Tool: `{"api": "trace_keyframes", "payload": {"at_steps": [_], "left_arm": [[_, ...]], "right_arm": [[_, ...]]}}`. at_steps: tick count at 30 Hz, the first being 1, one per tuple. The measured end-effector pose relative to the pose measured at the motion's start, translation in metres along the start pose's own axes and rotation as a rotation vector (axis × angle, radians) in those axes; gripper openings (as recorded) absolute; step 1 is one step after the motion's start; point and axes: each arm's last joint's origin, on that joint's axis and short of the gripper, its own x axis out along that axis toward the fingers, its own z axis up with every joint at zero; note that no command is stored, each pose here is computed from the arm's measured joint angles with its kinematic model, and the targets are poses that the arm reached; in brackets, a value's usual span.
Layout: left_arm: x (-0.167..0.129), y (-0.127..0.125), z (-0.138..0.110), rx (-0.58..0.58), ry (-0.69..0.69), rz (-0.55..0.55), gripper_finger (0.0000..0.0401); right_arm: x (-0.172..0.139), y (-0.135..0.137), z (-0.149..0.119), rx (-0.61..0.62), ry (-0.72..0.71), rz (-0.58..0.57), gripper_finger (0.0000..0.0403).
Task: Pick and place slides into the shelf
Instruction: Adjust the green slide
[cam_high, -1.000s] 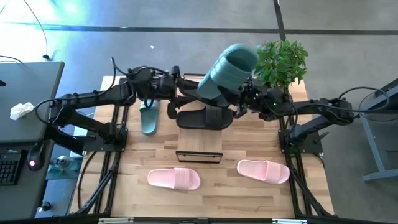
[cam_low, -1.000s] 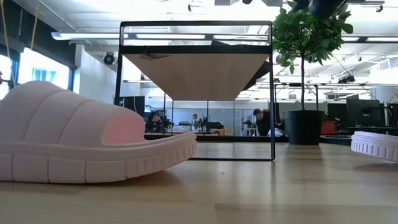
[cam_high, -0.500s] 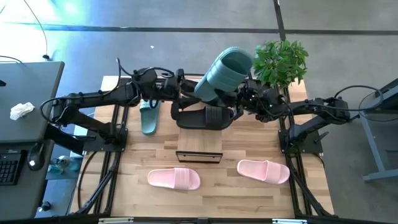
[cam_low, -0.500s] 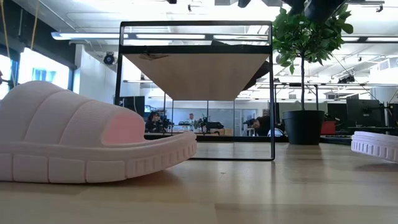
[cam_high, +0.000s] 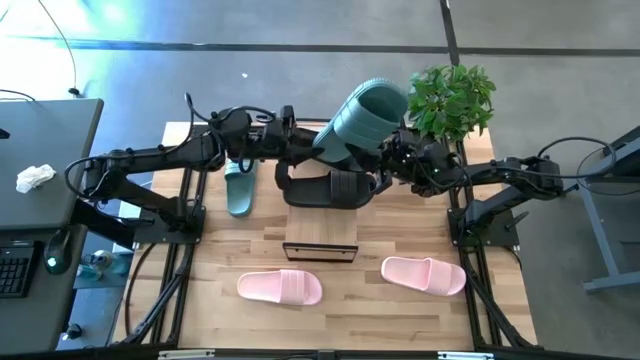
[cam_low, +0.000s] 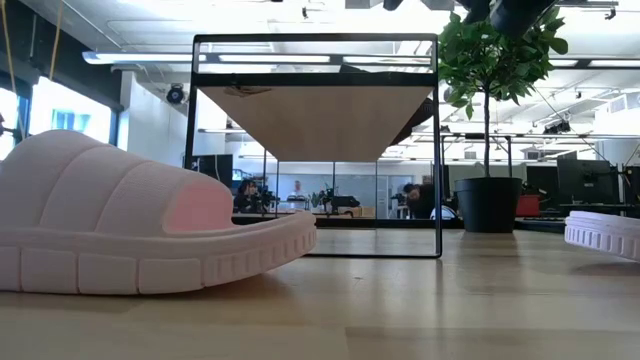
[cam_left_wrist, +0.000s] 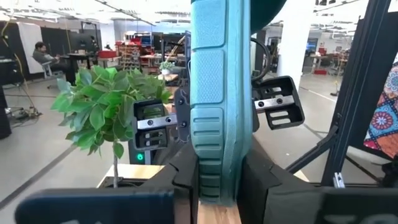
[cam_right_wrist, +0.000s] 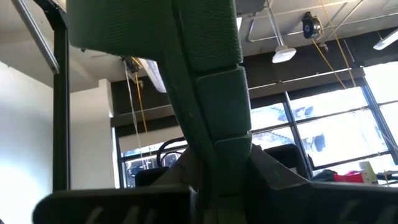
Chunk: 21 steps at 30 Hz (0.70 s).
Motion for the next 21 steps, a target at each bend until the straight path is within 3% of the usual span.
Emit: {"api": "trace_keyframes", "payload": {"at_steps": [6, 12, 16, 21], "left_arm": [[-0.008, -0.002, 0.004, 0.0, 0.015, 0.001, 0.0053], [-0.046, -0.01, 0.023, 0.071, 0.055, 0.032, 0.0053], [-0.084, -0.018, 0.034, 0.098, 0.109, 0.11, 0.0053], [-0.129, -0.022, 0.028, 0.102, 0.308, 0.308, 0.0053]], "right_arm": [[0.0, 0.0, -0.001, 0.006, 0.016, 0.004, 0.0097], [-0.002, 0.002, 0.006, 0.029, 0.09, -0.02, 0.0152], [-0.008, 0.004, 0.013, 0.038, 0.204, -0.053, 0.0162], [-0.019, 0.007, 0.02, 0.068, 0.371, -0.102, 0.0157]]}}
